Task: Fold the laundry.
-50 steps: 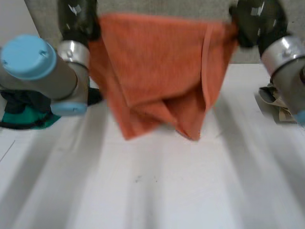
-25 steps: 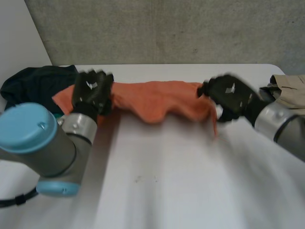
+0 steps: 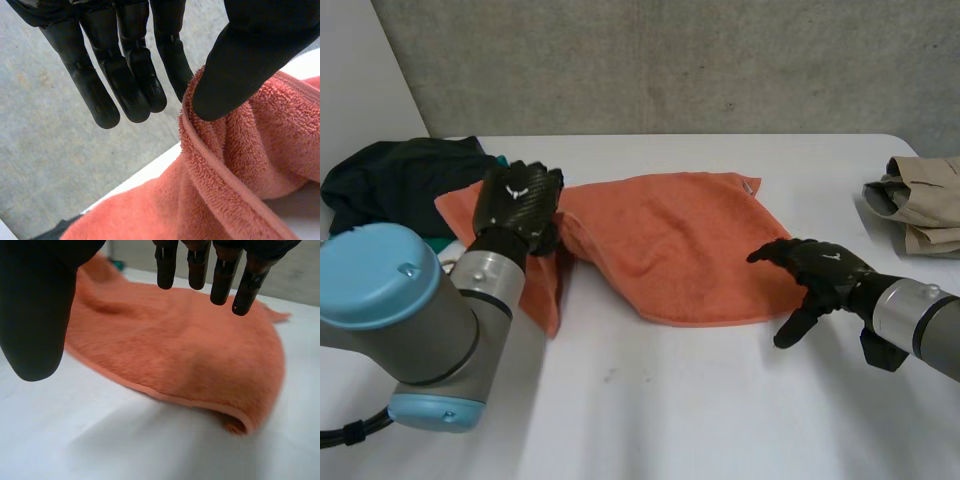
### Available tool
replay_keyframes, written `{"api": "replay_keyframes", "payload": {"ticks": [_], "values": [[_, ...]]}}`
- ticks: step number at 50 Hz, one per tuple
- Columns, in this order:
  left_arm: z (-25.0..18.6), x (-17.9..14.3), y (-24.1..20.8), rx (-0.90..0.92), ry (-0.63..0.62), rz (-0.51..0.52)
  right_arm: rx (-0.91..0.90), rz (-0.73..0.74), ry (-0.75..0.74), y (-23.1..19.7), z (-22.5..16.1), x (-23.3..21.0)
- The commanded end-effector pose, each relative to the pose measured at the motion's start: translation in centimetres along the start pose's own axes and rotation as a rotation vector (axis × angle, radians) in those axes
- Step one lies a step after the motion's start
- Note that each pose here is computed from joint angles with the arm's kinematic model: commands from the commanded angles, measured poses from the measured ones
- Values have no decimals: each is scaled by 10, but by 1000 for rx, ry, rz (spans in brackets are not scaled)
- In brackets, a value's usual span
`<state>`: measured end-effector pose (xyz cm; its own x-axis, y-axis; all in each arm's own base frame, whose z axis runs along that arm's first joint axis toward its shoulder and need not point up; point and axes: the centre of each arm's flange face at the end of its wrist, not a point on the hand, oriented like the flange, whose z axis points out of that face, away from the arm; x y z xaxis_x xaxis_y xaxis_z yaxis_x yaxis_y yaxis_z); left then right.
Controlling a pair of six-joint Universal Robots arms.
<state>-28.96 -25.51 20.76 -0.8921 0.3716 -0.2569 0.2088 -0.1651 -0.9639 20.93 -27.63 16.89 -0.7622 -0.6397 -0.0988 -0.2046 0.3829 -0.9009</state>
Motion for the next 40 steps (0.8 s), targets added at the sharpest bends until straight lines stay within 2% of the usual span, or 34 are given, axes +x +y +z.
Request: {"api": "replay_keyframes", "payload": {"ticks": [1,5,12,16,23,30,34,35,40], "values": [[-5,-8,-42,52,5,-16,18,60,158,4,0,-3],[-9,-10,-57,66,21,-18,92,47,122,-4,5,-40],[-16,-4,-77,115,47,-28,211,93,121,-17,7,-79],[-17,-5,-85,138,44,-33,243,123,45,-15,14,-118],[-18,-6,-94,163,41,-39,217,178,47,1,44,-127],[-22,-12,-102,183,27,-50,198,168,118,15,75,-114],[-25,-17,-106,194,14,-50,229,180,284,9,86,-65],[-25,-18,-107,195,12,-50,239,179,361,6,87,-35],[-26,-26,-108,196,-10,-48,212,112,486,3,85,27]]}}
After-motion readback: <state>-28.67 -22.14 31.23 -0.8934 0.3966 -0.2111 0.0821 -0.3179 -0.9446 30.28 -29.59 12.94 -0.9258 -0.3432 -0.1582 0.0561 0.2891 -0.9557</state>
